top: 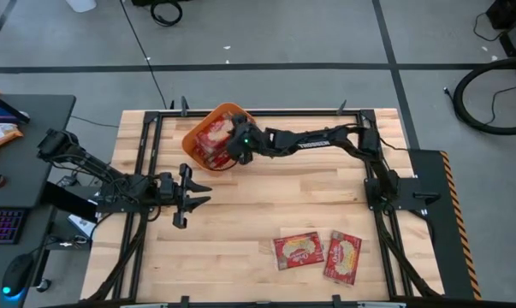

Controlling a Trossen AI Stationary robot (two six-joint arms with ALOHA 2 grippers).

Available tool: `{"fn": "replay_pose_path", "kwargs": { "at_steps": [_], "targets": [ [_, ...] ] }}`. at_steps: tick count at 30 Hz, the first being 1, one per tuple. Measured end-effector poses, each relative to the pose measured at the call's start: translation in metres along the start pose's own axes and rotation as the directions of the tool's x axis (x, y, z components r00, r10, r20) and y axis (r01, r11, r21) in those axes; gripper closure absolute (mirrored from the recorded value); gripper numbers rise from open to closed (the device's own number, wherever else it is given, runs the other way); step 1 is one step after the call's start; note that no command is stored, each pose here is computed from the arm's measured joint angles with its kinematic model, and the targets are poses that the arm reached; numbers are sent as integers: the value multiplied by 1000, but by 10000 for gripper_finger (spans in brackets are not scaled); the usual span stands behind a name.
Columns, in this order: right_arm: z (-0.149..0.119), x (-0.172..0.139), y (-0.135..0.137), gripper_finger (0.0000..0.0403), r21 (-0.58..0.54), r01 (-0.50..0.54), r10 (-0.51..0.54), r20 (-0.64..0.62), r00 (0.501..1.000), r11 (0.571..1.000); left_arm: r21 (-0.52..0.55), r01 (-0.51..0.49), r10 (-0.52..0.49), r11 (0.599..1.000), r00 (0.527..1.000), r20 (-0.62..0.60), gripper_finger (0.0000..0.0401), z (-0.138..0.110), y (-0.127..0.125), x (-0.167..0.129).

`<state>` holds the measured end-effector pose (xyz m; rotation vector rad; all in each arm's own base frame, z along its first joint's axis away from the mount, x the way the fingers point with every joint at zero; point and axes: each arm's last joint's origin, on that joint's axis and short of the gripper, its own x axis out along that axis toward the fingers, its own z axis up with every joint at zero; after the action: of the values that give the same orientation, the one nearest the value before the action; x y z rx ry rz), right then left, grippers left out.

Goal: Sort popcorn bags into baskets
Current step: Put the red popcorn bag into the orange bin

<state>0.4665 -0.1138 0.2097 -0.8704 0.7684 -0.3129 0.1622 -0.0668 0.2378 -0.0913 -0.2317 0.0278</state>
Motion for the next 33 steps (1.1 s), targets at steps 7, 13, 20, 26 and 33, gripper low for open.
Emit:
{"fn": "replay_pose_path", "kwargs": {
  "at_steps": [7,13,20,26,33],
  "targets": [
    [25,-68,15,260,182,-326,331,0,944,928,10,0,0,1000,1000,-17,284,-2,0,0],
    [44,-118,61,261,224,-684,697,24,716,695,11,1,-1,1000,1000,-17,284,-2,0,0],
    [59,-172,146,262,83,-817,821,-57,568,571,9,1,-1,1000,1000,-16,284,-2,0,0],
    [57,-204,192,262,131,-842,852,-107,513,523,9,1,0,1000,1000,-16,284,-2,0,0],
    [40,-225,216,263,251,-814,848,-234,475,525,8,1,-1,1000,1000,-15,284,-2,0,0]
  ]
}}
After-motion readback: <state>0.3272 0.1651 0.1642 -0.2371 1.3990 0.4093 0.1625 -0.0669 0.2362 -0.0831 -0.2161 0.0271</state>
